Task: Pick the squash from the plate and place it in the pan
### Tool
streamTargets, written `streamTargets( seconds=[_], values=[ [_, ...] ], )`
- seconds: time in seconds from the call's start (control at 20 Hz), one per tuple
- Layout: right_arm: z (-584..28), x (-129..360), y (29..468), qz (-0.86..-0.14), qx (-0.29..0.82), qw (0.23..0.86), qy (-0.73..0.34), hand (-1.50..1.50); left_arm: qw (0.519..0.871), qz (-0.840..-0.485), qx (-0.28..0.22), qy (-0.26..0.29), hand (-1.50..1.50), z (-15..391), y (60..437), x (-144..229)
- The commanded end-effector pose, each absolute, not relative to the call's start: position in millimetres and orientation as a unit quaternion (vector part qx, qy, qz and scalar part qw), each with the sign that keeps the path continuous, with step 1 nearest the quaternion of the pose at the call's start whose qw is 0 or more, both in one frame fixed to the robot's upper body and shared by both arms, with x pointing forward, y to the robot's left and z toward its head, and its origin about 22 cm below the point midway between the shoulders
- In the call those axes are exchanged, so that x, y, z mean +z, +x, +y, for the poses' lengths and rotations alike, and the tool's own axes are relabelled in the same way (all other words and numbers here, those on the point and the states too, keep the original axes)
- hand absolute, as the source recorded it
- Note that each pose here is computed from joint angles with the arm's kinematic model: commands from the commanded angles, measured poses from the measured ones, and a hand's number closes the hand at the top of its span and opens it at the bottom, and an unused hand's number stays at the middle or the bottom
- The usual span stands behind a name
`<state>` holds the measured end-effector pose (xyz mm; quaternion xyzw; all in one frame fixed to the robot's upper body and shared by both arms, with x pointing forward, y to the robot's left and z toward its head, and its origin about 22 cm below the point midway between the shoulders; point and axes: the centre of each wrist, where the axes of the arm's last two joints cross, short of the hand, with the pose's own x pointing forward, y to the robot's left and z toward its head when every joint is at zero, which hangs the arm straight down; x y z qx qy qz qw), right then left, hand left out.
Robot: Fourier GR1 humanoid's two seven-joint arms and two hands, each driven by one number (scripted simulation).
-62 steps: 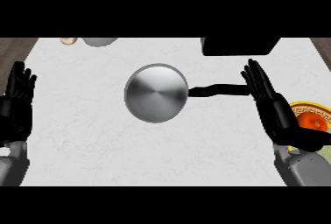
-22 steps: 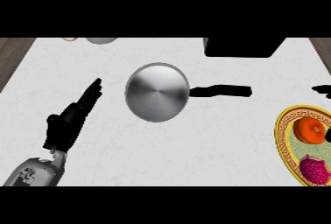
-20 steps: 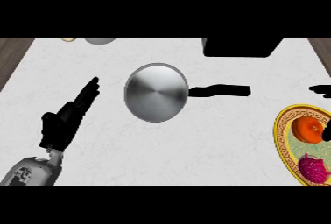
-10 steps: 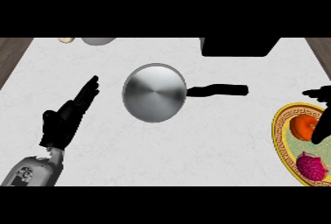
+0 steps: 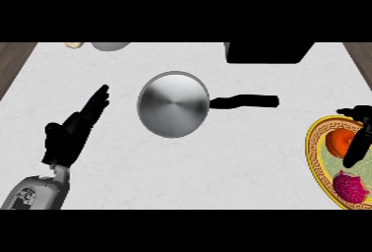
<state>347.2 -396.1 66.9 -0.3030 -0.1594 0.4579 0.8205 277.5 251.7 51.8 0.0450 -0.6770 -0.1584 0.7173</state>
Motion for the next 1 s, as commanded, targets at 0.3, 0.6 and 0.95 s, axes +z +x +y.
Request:
streamTargets(
  seconds=[0.3,0.6,0.95],
  values=[
    [-397.3,41.3,337.7,-0.164,0.497,0.810,-0.266,1.50,0.715,-0.678,-0.163,0.043,0.00,254.0,276.9,63.2],
    [-401.6,26.0,342.7,-0.160,0.512,0.809,-0.241,1.50,0.707,-0.685,-0.167,0.047,0.00,255.5,288.8,73.2],
    [-394.5,32.4,321.8,-0.199,0.515,0.789,-0.269,1.50,0.723,-0.672,-0.156,0.040,0.00,238.4,273.5,51.3]
  ],
)
